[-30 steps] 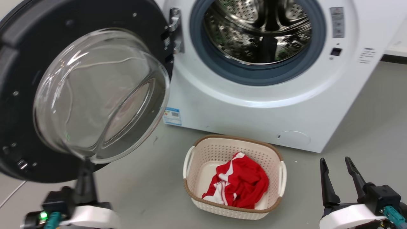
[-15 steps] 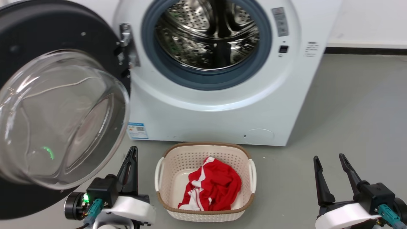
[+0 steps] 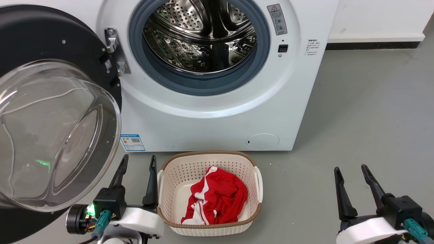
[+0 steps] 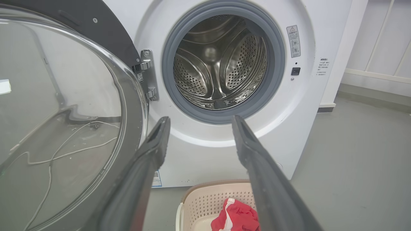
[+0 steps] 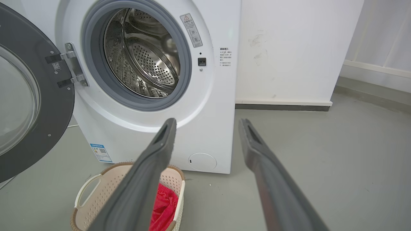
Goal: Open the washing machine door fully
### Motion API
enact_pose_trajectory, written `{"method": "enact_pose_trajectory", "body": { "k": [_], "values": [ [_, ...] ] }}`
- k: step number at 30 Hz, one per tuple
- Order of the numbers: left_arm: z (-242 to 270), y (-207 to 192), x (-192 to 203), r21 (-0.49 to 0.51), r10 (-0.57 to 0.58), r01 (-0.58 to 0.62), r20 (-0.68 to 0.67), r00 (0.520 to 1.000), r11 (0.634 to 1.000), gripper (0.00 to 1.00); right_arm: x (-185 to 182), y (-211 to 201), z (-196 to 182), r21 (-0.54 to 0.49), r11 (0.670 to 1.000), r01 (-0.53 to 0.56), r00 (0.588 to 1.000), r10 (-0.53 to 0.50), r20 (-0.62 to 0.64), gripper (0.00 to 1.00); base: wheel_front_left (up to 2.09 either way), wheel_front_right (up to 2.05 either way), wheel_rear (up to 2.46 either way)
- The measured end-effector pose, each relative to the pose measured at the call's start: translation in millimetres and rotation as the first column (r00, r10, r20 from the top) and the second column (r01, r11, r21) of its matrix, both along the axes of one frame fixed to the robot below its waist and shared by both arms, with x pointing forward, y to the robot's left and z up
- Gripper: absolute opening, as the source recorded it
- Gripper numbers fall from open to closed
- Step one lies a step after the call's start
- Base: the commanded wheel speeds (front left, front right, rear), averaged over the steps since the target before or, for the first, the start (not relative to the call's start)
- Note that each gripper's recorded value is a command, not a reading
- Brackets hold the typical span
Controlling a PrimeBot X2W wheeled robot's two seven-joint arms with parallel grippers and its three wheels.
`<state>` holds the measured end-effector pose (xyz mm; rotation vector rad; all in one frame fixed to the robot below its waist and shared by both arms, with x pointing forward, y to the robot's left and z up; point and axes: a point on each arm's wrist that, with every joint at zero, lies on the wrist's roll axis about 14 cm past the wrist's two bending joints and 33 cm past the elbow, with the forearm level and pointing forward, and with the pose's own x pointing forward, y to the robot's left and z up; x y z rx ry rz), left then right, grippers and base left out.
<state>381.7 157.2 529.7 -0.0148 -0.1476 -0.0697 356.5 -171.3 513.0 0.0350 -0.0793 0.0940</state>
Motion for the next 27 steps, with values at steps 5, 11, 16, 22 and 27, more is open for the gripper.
{"method": "enact_pose_trajectory", "body": {
  "k": [5, 11, 16, 22, 27],
  "values": [
    [-1.1, 3.3, -0.5, 0.001, 0.01, -0.01, -0.003, 1.0, 1.0, 1.0, 0.7, 0.4, -1.2, 0.004, 1.0, -0.001, 1.0, 0.001, -0.004, 1.0, 0.0, 0.0, 0.0],
    [-2.7, 5.6, -0.1, 0.002, 0.016, -0.016, -0.008, 1.0, 1.0, 1.0, 0.8, 0.3, -2.7, 0.006, 1.0, -0.001, 1.0, 0.001, -0.008, 1.0, 0.0, 0.0, 0.0],
    [-3.1, 5.4, 0.5, 0.003, 0.017, -0.017, -0.008, 1.0, 1.0, 1.0, 0.7, -0.6, -4.3, 0.006, 1.0, 0.002, 1.0, -0.002, -0.013, 1.0, 0.0, 0.0, 0.0],
    [-3.0, 5.9, 0.6, 0.003, 0.02, -0.02, -0.008, 1.0, 1.0, 1.0, 0.4, -1.5, -4.8, 0.006, 1.0, 0.005, 1.0, -0.005, -0.015, 1.0, 0.0, 0.0, 0.0],
    [-4.0, 5.6, 0.4, 0.0, 0.018, -0.018, -0.011, 1.0, 1.0, 0.0, 0.6, -1.8, -5.7, 0.006, 1.0, 0.006, 1.0, -0.006, -0.018, 0.0, 0.0, 0.0, 0.0]
  ]
}}
